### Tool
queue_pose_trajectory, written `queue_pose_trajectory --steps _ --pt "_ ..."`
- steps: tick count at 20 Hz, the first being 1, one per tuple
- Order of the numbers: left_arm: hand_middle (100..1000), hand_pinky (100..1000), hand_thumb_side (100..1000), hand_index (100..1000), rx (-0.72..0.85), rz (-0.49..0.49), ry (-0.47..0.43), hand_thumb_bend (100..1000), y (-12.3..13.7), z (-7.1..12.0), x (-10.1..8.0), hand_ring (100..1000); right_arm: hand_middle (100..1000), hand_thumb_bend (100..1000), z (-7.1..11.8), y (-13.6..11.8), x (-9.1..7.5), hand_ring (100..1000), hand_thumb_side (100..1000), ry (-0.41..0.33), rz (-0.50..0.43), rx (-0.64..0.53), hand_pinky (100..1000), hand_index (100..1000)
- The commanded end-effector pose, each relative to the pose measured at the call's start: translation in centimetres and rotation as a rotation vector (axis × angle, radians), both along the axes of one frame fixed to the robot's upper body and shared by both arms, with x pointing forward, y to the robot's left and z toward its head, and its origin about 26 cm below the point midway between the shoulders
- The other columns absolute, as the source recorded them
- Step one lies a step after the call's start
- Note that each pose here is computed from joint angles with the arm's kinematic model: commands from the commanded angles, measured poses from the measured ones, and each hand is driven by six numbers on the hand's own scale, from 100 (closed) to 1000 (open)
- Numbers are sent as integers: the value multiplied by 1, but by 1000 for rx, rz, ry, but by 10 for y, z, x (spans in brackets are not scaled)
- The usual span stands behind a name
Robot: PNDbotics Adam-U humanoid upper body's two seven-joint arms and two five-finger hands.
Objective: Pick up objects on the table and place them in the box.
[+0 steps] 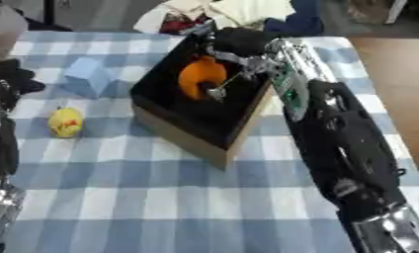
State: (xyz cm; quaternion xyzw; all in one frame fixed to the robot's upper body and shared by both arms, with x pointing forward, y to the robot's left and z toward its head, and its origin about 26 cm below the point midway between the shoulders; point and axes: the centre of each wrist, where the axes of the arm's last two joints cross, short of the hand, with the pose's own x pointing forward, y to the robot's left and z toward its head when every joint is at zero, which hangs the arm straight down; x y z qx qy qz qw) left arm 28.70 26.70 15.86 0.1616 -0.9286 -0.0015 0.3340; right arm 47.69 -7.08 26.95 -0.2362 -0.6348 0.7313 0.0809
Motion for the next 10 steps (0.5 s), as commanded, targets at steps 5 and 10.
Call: queue_pose_trajectory --steps 5,10 --pt "578 663 791 742 5 -13 -25 100 -1 7 -1 570 918 297 13 2 -3 997 883 -86 -5 -54 931 867" --pt "578 663 786 741 7 -13 -24 100 -1 7 -1 570 933 480 17 0 -4 1000 979 -137 -24 -62 945 877"
